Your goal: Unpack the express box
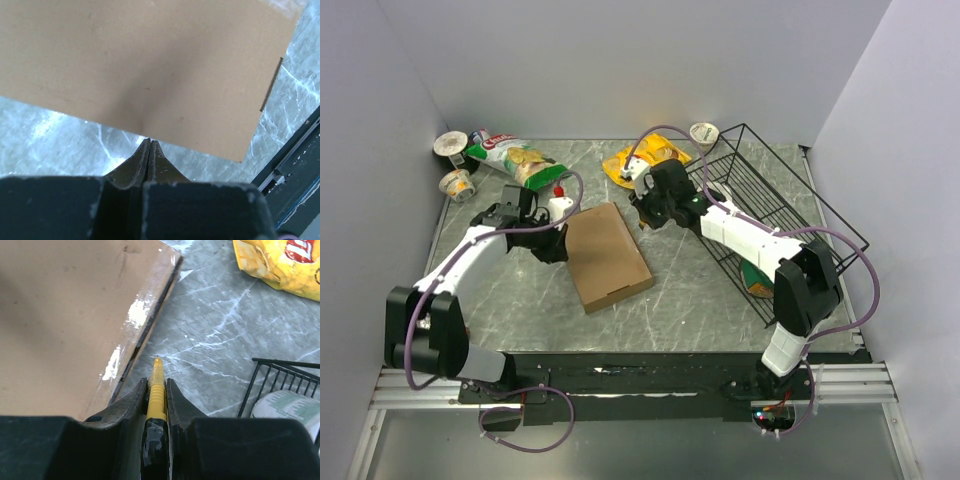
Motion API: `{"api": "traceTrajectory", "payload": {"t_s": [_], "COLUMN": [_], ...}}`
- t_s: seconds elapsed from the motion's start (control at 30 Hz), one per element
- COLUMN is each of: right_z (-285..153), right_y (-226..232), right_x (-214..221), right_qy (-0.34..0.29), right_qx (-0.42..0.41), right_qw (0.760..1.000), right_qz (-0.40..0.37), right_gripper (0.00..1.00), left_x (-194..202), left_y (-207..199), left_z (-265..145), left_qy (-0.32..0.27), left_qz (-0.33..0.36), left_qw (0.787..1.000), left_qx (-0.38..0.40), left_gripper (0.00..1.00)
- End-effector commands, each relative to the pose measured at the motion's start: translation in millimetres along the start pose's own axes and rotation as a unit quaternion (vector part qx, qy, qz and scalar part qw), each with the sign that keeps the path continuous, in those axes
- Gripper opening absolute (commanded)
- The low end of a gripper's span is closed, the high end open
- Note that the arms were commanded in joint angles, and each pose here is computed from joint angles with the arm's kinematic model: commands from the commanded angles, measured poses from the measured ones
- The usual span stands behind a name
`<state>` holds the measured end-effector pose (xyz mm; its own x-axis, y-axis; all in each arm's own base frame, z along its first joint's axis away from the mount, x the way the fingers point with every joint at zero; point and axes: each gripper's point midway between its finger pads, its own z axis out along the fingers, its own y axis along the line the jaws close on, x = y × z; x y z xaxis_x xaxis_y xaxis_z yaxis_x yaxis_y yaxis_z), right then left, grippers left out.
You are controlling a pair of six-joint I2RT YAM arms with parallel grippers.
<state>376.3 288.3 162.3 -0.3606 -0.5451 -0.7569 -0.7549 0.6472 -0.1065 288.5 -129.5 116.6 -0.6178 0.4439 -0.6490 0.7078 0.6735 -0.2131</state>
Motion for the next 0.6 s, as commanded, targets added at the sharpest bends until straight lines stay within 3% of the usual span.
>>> {"api": "traceTrajectory", "payload": {"t_s": [0.0, 0.2, 0.57], "right_z": [-4, -4, 0], "right_y": [-11, -16, -20], "right_x": [-17, -11, -4], "right_qy": [-0.026, -0.022, -0.012], "right_qx": [0.02, 0.03, 0.035], "right_qw": [0.999, 0.999, 0.999], "right_qz": [-0.008, -0.011, -0.007], "right_gripper": [0.0, 0.0, 0.0], "left_x": [-9, -5, 43], "left_y": [2, 6, 12], "left_z": [12, 23, 35], "left_qy": [-0.002, 0.008, 0.073], "left_qz": [-0.008, -0.013, -0.025], "left_qw": [1.0, 0.999, 0.997], "left_qx": [0.023, 0.03, 0.013], "left_gripper": [0.01, 0.01, 0.01]}}
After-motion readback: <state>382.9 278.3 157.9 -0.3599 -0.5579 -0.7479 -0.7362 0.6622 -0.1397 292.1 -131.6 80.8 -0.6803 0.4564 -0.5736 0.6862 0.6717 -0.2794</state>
